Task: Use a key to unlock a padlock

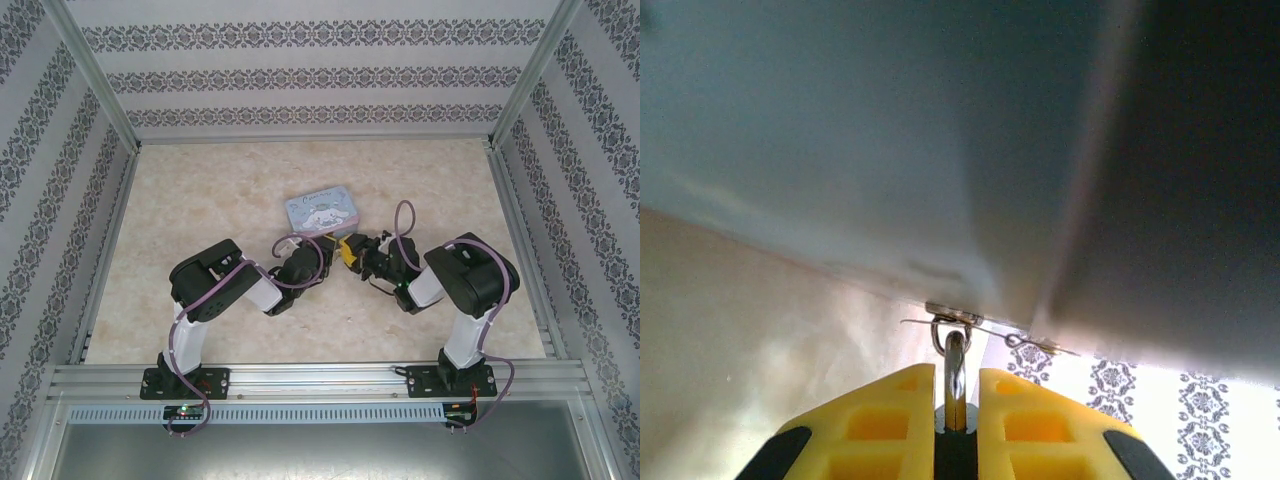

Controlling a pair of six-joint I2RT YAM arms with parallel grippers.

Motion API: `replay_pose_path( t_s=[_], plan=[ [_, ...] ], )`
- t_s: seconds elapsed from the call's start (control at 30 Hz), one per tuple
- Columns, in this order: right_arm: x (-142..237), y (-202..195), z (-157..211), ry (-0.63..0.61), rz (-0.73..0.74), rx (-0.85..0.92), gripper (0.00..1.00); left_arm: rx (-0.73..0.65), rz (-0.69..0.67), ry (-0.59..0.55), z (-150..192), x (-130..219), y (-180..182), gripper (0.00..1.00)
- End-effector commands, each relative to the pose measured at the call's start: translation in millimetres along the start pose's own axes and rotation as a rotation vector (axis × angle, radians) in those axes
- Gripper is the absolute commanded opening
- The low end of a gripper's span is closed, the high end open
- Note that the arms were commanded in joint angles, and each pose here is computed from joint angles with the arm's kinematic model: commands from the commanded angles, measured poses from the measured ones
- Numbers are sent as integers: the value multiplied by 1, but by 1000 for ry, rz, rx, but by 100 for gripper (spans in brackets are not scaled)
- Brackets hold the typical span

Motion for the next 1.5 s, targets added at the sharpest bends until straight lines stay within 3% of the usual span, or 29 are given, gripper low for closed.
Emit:
replay_pose_path(
  t_s=[0.0, 0.33, 0.53, 0.63, 0.8, 1.17, 1.3, 1.47],
  plan=[
    [15, 13, -1, -6, -53, 72, 39, -9, 13, 44, 11, 1, -1, 0],
    [39, -9, 6, 43, 59, 153, 44, -15, 6, 46, 11, 0, -1, 0],
    [51, -30, 10, 72, 208, 303, 44, -24, 0, 47, 10, 2, -2, 0],
    [61, -34, 12, 76, 352, 478, 44, -28, -4, 48, 11, 2, -2, 0],
    [80, -8, 9, 9, 551, 875, 45, -33, -15, 57, 12, 1, 0, 0],
    [65, 0, 36, 36, 681, 1486, 40, -39, -25, 66, 13, 0, 1, 0],
    [59, -5, 39, 32, 693, 1606, 39, -41, -28, 74, 15, 0, 1, 0],
    [50, -8, 39, 28, 665, 1612, 39, -46, -31, 81, 17, -2, 0, 0]
  ],
)
Point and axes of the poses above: each hand's point on the last joint's axis, 136 mm out from that joint toward the fingers, its own x axis back along the fingers, its own y axis along the line the jaws close on, z = x × y, the point moved 2 cm from there along x, back along the fingers, and after that the axes turned 1 degree about -x, right-handed, at the moved point
